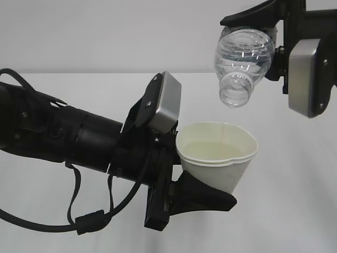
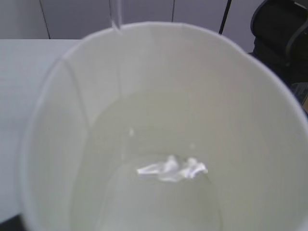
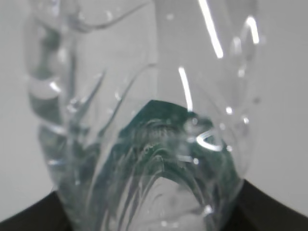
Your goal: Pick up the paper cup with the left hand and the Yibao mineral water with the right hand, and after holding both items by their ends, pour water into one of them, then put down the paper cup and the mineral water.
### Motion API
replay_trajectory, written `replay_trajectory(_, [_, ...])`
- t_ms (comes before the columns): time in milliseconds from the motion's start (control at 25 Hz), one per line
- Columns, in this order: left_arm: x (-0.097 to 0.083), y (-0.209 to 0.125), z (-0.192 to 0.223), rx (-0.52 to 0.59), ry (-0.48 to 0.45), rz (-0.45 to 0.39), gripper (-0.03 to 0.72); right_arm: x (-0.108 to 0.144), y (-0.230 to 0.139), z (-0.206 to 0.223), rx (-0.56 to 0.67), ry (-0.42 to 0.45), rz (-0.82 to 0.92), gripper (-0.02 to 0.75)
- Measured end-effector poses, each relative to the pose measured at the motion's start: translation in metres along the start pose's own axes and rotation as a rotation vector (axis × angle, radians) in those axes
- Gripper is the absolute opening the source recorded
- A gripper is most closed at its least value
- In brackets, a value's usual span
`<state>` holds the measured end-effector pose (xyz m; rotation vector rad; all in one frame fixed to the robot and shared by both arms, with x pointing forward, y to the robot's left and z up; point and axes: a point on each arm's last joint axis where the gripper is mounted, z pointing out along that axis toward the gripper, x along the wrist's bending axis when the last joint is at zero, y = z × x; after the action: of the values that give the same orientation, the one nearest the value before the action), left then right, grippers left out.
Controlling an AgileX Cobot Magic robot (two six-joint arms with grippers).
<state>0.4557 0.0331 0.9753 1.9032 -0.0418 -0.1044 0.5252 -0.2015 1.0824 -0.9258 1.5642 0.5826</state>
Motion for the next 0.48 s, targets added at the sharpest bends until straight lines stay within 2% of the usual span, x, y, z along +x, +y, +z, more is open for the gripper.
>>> replay_trajectory(480, [0.0000,0.0000,0.0000,0.000,0.000,0.000,0.426,-0.0001,0.0002,0.0000,-0.002,-0.001,0.008,0.421])
